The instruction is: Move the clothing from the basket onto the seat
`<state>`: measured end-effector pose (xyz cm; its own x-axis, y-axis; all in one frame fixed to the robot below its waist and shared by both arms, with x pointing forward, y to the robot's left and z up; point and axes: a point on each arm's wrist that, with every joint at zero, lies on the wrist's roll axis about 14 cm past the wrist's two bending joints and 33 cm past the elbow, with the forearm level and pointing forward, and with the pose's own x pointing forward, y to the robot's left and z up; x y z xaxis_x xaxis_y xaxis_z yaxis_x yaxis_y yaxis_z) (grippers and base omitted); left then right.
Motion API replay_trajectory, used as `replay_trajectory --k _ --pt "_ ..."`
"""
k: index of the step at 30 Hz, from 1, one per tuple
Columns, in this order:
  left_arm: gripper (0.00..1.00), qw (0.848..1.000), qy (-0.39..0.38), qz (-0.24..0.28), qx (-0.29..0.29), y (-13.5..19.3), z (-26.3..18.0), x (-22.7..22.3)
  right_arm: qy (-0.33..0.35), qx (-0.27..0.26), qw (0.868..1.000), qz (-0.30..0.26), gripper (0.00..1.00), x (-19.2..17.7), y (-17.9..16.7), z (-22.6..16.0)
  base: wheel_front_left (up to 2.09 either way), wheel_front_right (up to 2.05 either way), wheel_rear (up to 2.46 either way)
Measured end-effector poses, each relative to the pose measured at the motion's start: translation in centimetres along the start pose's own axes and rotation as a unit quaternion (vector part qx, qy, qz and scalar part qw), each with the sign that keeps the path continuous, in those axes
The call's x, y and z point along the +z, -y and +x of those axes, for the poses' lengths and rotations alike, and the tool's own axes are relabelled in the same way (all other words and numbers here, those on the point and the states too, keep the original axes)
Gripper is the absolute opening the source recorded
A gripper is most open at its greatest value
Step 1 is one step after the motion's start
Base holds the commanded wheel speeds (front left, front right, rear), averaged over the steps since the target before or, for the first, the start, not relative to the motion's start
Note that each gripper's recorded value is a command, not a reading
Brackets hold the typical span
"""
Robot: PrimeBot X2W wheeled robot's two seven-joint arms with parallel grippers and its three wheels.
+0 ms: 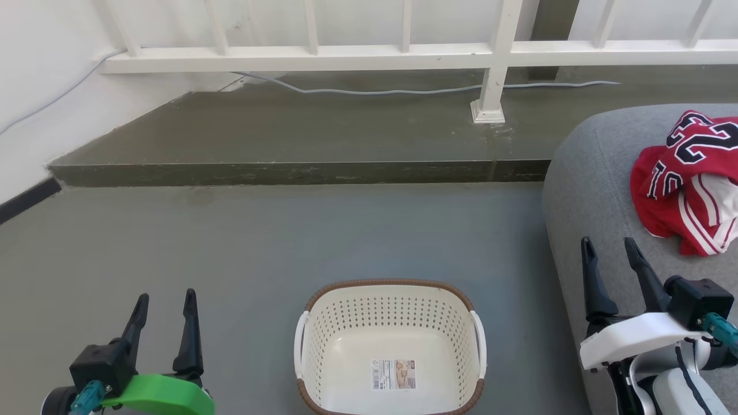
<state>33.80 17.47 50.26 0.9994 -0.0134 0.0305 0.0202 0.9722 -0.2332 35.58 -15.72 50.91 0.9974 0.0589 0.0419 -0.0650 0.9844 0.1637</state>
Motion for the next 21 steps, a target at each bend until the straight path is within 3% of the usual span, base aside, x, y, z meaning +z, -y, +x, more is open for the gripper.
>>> replay_trajectory --k 2,3,9,21 --pt "1.00 1.000 0.002 -0.003 0.000 0.1 0.0 0.1 -0.003 -0.001 1.000 0.000 1.00 -0.1 0.0 -0.1 0.00 0.00 0.00" --pt "0.00 1.000 0.003 -0.004 0.000 0.2 0.0 0.1 -0.003 -0.001 1.000 0.000 0.00 -0.1 0.0 -0.1 0.00 0.00 0.00" --pt "0.00 0.999 -0.033 -0.018 0.008 0.6 -0.8 -2.4 -0.047 -0.010 0.999 0.013 0.00 -3.0 -0.1 -1.3 0.00 0.00 0.00" --pt "0.00 0.994 -0.055 -0.096 0.026 0.2 -0.7 -3.1 -0.063 -0.030 0.993 0.095 0.00 -3.6 0.5 -1.5 0.00 0.00 0.00"
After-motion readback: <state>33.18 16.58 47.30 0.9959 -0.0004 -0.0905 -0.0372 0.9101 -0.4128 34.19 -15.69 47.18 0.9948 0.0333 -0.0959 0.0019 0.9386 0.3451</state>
